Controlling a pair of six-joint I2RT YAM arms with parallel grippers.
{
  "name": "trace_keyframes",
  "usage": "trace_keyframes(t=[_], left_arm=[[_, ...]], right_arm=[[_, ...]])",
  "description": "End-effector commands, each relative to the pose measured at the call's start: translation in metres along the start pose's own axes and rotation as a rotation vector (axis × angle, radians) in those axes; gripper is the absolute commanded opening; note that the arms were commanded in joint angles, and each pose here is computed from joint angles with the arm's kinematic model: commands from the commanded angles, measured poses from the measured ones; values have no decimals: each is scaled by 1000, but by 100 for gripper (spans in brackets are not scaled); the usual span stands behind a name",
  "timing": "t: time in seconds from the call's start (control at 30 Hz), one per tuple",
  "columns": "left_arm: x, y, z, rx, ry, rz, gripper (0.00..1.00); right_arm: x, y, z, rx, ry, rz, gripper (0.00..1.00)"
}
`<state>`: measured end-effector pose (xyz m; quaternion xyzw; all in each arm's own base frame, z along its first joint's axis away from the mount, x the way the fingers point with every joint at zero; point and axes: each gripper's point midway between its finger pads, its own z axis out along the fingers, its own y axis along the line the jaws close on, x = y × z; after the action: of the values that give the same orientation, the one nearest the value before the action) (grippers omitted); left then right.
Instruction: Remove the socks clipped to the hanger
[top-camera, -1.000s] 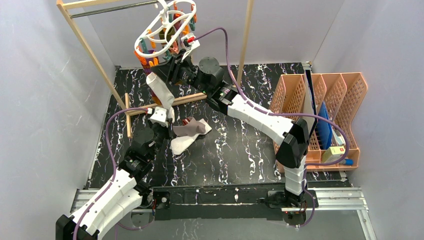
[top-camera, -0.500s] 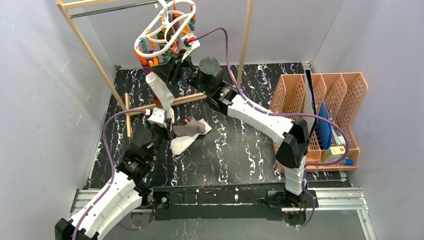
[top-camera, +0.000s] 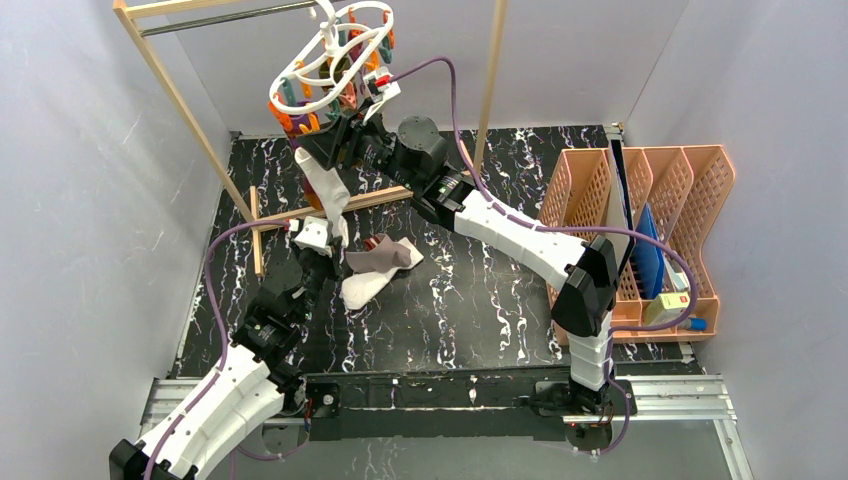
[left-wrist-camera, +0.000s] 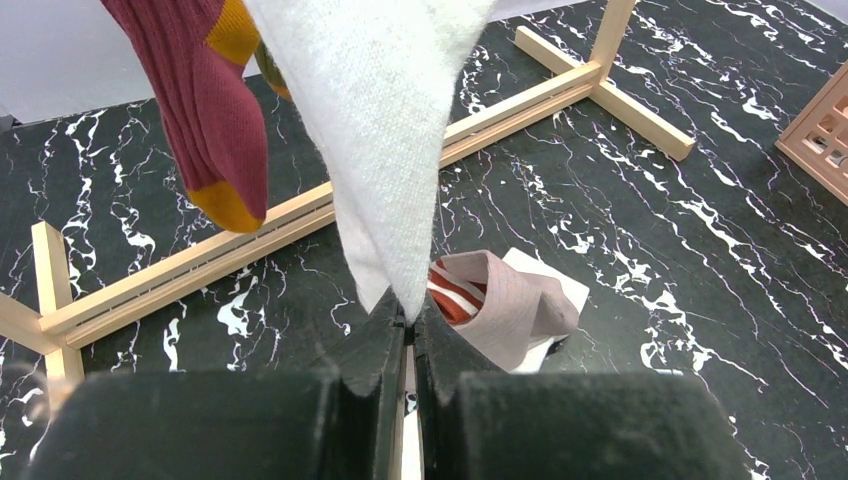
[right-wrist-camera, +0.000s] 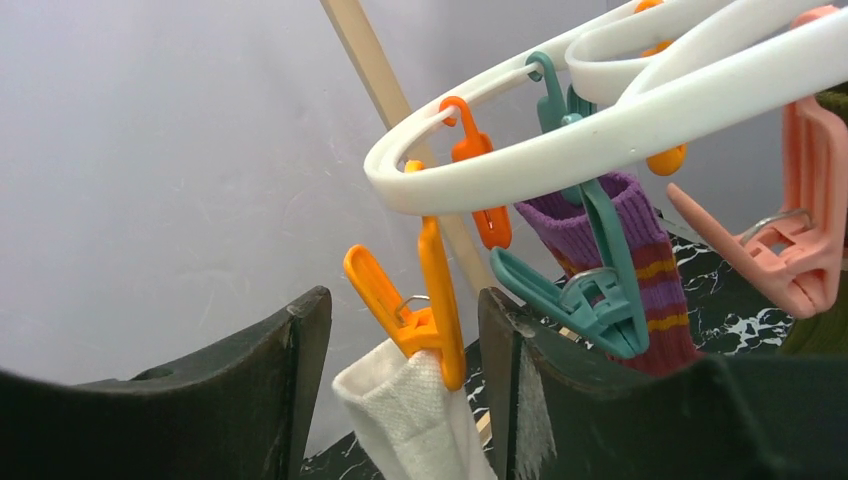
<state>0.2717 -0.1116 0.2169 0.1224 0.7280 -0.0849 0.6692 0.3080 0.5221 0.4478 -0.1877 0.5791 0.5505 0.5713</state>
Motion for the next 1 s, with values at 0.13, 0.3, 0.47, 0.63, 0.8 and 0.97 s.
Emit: trace_keyframes(t=[0.13,0.3,0.47,0.63,0.8,0.97], left_arm=[[9,-1,0,9,24,3,0],[8,-1,0,9,23,3,0],[9,-2,0,12,26,3,0],[9,-3,0,14,25,3,0],[10,-3,0,15,27,3,0],[9,-2,0,13,26,5,0]], right_arm=[[-36,22,-2,-50,-94,-4,68],[-39,22,-2,-48,-108,-8,68],[-46,23,-7,-50,-146,-15,68],[-51,19,-12,-22,-189,-21,69],[-53,21,-12,-26,-206,-22,67],[-56,24,-10,-36,-220,-25,65]])
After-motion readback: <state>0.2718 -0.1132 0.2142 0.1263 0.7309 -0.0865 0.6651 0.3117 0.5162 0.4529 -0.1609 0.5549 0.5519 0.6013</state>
